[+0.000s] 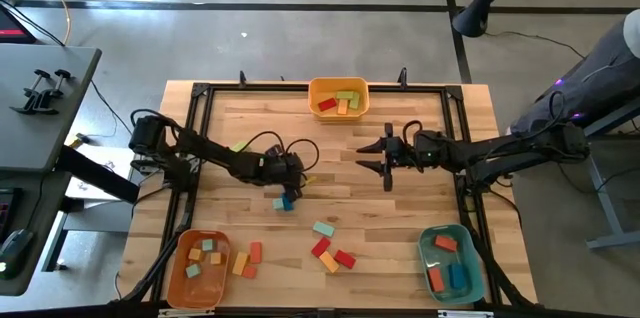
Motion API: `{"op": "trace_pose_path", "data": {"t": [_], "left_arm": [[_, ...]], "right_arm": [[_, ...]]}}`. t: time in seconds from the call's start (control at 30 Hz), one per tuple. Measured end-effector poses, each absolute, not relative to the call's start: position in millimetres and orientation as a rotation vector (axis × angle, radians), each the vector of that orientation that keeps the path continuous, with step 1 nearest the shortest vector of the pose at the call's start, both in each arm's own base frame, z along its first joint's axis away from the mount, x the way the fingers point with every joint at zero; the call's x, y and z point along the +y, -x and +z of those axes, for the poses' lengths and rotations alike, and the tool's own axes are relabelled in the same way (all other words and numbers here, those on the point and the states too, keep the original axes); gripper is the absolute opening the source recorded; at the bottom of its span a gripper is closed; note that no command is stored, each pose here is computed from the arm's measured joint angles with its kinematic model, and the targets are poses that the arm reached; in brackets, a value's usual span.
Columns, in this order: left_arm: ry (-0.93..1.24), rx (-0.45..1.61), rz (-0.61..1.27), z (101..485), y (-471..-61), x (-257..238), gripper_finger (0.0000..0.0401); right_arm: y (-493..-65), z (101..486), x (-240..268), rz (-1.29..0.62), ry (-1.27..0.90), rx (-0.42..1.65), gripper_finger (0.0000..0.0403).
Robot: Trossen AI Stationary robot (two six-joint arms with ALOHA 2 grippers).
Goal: Sort blocks by size
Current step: Put the large brown rectangle block into the green bin
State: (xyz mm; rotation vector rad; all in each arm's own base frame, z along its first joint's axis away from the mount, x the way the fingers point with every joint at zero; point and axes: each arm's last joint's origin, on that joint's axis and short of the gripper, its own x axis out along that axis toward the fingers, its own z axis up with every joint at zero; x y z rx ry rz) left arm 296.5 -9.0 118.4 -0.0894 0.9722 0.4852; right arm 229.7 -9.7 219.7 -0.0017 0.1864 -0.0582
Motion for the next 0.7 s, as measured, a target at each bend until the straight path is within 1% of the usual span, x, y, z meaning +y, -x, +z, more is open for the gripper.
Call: {"op": "trace_pose_path", "data": {"t": [0.1,0.23,0.27,0.37,0.57,0.7], "left_arm": [[0.110,0.976,0.450,118.4,-297.3,-10.0,0.0187],[0.154,0.924,0.381,121.4,-303.4,-12.2,0.0102],[0.166,0.900,0.354,122.9,-305.9,-13.1,0.0091],[0.200,0.808,0.309,128.8,-313.7,-14.5,0.0091],[0.226,0.499,0.201,153.0,-334.1,-15.6,0.0091],[0.247,0.296,0.025,173.1,-343.7,-7.0,0.0091]], "right_arm": [[-229.0,216.4,-9.7,-0.058,0.005,0.221,0.0142],[-228.0,212.2,-9.3,-0.043,0.030,0.266,0.0142],[-227.9,211.7,-8.8,-0.028,0.041,0.271,0.0142],[-227.9,211.7,-7.2,0.026,0.060,0.270,0.0142],[-226.3,207.2,-5.2,0.101,0.079,0.315,0.0142],[-225.8,206.0,-3.9,0.167,0.201,0.316,0.0142]]}}
